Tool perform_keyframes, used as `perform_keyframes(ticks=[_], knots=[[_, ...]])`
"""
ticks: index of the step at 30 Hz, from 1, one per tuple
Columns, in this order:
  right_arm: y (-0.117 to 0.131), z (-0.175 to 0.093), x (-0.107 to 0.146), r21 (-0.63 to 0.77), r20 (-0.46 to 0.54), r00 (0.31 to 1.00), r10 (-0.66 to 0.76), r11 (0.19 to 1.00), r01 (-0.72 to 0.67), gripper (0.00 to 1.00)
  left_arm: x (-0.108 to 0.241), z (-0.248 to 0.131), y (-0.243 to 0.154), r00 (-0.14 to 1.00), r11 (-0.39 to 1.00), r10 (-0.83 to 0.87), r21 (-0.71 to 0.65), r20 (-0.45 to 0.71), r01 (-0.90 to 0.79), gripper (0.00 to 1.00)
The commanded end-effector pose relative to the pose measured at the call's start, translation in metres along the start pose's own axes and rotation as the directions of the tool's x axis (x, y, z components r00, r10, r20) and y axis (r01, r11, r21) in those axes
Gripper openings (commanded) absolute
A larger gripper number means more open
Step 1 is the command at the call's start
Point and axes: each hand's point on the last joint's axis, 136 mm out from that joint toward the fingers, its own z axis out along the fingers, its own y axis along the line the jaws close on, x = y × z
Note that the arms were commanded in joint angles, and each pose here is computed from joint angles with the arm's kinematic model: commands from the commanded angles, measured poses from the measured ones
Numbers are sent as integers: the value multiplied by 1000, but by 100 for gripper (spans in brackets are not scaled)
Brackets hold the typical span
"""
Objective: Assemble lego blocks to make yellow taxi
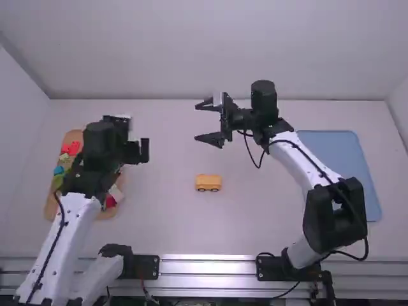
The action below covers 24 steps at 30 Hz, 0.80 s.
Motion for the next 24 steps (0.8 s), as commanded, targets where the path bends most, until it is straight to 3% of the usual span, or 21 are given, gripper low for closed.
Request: perform_keyframes(ticks=[1, 9, 13, 16, 22, 24], knots=[[6, 4, -23, -29, 32, 995, -96, 995, 97, 99, 7, -10, 34, 980, 976, -197, -97, 5, 197, 99], [17, 38, -18, -70, 40, 992, -119, 990, 122, 99, 35, -40, 94, 908, 865, -418, -292, 29, 408, 99], [16, 38, -24, -72, 57, 991, -123, 989, 127, 99, 45, -73, 127, 850, 723, -505, -465, 149, 511, 99], [15, 38, -28, -67, 68, 990, -125, 989, 130, 99, 43, -87, 137, 833, 682, -514, -490, 205, 542, 99], [14, 38, -29, -63, 71, 988, -136, 988, 140, 99, 42, -98, 169, 796, 570, -552, -585, 248, 577, 99], [14, 38, -29, -64, 70, 990, -125, 990, 129, 99, 42, -96, 185, 787, 545, -581, -619, 209, 566, 99]])
